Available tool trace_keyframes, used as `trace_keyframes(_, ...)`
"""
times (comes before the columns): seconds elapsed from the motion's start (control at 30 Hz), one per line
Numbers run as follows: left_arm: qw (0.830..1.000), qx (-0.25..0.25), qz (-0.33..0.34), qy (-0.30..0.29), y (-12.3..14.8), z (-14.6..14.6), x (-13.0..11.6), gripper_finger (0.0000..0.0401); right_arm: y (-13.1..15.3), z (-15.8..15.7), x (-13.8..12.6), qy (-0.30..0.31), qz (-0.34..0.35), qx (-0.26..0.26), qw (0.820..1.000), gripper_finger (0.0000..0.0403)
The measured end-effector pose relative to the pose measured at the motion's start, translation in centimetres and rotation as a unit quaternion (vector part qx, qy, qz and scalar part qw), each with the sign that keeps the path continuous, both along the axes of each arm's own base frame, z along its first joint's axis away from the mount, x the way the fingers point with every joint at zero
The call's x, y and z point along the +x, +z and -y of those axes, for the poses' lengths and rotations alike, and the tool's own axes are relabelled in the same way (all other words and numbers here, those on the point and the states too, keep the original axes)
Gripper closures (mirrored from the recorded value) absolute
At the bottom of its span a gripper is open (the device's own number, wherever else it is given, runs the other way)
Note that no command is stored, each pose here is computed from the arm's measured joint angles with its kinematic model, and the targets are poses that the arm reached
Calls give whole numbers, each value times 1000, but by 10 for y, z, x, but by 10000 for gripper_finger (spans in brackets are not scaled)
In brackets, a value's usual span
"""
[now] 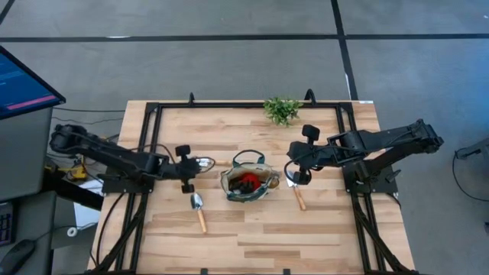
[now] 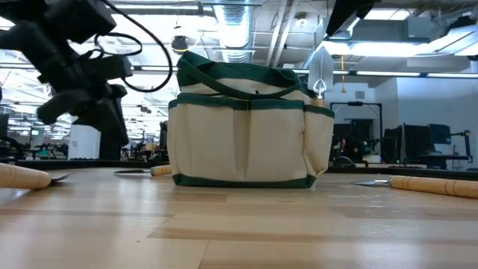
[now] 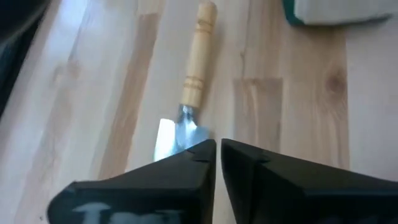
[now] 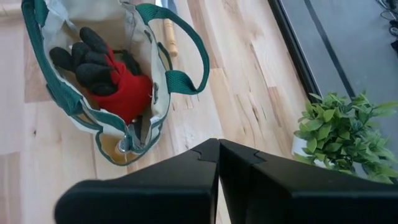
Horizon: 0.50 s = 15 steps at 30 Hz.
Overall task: Pick & Place Garden tools in Gardening bag
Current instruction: Put the brown trowel into the gardening bag
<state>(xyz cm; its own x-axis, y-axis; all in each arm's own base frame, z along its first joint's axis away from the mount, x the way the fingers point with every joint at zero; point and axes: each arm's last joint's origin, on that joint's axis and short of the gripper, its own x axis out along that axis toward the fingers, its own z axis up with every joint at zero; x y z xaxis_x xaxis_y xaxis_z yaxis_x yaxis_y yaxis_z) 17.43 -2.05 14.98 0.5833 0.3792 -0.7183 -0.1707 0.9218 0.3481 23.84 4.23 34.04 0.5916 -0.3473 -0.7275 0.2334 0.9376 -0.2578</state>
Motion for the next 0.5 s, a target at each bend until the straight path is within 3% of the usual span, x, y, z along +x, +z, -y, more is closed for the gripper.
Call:
trace_keyframes(0.23,998,60,-21,21,-16,15,-2,398,0,0,0,-5,4,4,1000,403)
trace_keyframes(0.5,992,92,-70,44,-44,22,0,398,1,0,1,-5,12,7,1000,403)
